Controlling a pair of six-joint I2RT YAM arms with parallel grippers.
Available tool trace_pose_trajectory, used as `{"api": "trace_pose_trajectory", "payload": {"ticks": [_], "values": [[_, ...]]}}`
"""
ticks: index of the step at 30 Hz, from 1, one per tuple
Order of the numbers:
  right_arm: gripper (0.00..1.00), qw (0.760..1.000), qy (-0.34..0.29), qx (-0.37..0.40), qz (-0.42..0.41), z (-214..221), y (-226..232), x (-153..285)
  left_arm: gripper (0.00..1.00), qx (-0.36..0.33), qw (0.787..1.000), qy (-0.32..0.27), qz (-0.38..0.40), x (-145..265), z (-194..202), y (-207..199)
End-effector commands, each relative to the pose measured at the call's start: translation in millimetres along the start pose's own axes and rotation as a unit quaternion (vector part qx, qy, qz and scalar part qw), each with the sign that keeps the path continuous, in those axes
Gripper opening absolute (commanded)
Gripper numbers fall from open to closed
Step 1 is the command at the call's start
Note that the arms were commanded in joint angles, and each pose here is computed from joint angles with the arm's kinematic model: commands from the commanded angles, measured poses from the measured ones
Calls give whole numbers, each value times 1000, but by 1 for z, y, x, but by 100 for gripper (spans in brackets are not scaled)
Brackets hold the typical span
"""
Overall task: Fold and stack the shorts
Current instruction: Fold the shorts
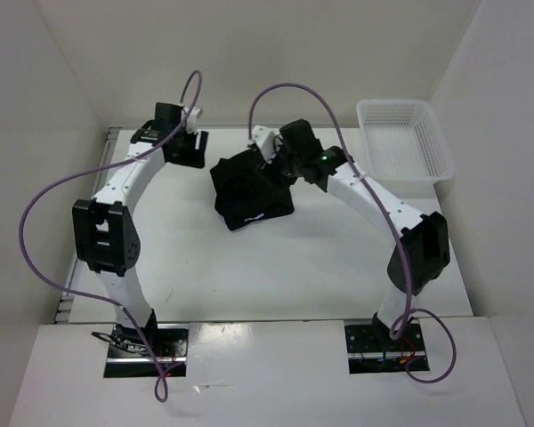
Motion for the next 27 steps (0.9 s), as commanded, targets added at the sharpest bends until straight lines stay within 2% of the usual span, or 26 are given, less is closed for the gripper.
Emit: {"api": "trace_pose_trajectory", "payload": {"ticks": [1,3,6,10,16,19,20,21,22,27], "values": [[67,999,2,-31,16,30,-27,-14,80,-74,993,-41,82,30,-27,-76],[67,999,6,-42,15,43,-42,-21,82,-108,987,-31,114,25,-25,-117],[69,998,9,-67,10,62,-64,-33,85,-138,985,-11,103,-7,-14,-148],[69,996,20,-83,3,80,-75,-53,95,-142,984,-10,106,-34,-21,-157],[69,995,18,-88,-43,86,-68,-74,95,-147,986,8,84,-65,-16,-160],[69,993,29,-88,-68,94,-62,-80,84,-151,987,7,58,-70,-13,-159],[69,993,31,-90,-74,96,-60,-83,76,-151,987,8,51,-70,-13,-157],[69,992,33,-92,-81,99,-58,-87,59,-151,988,3,44,-71,-15,-156],[69,991,35,-94,-88,100,-56,-86,54,-151,988,8,38,-72,-12,-154],[70,992,38,-86,-86,103,-56,-98,47,-148,989,-15,25,-60,-26,-151]]}}
Point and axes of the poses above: each gripper's point midway between its finger pads, its own x axis back along the fingers, its own y axis along the line the jaws close on, z = x × y, the point moved 6 cm from there along x, back along the fingers, and after that the axes turned 9 degrees about -x, right-handed, at the moved point
